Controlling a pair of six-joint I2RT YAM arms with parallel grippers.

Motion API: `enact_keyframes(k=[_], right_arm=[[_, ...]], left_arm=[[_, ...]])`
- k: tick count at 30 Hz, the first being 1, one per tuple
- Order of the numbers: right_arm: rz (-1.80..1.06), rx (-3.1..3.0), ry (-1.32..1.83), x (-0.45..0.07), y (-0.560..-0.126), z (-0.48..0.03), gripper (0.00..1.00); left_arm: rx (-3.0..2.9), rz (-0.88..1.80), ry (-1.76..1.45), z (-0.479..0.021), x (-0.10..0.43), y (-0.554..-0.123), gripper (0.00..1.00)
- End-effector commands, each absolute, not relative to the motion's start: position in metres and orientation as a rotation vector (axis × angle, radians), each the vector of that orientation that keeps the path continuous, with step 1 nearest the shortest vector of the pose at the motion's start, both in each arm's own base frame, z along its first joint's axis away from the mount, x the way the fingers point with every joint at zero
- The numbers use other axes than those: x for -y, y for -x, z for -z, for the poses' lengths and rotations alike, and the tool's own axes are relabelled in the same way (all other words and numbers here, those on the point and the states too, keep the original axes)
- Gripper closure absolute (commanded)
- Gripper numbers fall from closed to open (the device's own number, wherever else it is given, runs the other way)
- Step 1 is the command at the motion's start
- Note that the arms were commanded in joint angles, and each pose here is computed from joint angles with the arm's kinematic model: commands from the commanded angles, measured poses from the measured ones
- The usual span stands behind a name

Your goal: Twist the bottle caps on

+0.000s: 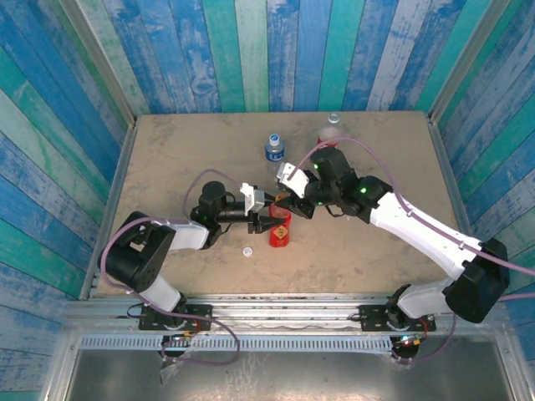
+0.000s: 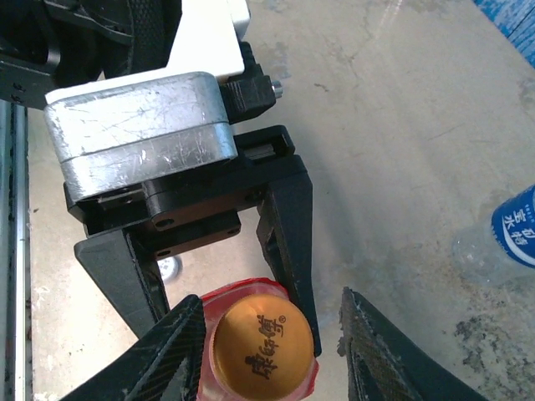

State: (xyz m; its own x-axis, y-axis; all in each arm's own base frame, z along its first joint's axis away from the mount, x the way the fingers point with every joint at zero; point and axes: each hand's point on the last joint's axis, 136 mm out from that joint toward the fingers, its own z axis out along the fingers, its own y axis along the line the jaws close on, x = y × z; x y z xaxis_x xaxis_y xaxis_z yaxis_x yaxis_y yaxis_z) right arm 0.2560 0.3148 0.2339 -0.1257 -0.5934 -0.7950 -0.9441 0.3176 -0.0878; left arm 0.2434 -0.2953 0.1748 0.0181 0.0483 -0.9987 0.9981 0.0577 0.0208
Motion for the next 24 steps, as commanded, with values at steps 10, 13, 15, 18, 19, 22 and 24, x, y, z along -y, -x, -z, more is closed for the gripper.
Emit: enact_keyframes(k=[10, 13, 15, 18, 19, 22, 24], right_arm=[[-0.622, -1.865, 1.382, -0.314, -0.253, -0.231, 0.68], [-0.634, -1.897, 1.379, -0.312, -0.252, -0.226, 0.72], [-0.648, -1.917, 1.381, -0.312, -0.249, -0.223, 0.73], [-0.676, -1.943, 1.366, -0.312, -0.245, -0.221, 0.73], [-0.683, -1.957, 1.354, -0.311, -0.245, -0.219, 0.73], [-0.677, -2.01, 1.272, -0.308, -0.249, -0.213, 0.73], [-0.672, -2.044, 1.195, -0.306, -0.253, -0.209, 0.74]], left_arm=[[-1.273, 1.149, -1.224, -0.177, 0.294, -0.237, 0.4], [-1.272, 1.144, -1.221, -0.178, 0.294, -0.237, 0.4], [-1.271, 1.142, -1.218, -0.179, 0.294, -0.237, 0.4], [-1.27, 1.138, -1.215, -0.179, 0.294, -0.238, 0.4], [-1.27, 1.136, -1.211, -0.18, 0.294, -0.238, 0.4], [-1.26, 1.121, -1.187, -0.183, 0.292, -0.24, 0.41], [-1.266, 1.098, -1.152, -0.186, 0.291, -0.244, 0.41]])
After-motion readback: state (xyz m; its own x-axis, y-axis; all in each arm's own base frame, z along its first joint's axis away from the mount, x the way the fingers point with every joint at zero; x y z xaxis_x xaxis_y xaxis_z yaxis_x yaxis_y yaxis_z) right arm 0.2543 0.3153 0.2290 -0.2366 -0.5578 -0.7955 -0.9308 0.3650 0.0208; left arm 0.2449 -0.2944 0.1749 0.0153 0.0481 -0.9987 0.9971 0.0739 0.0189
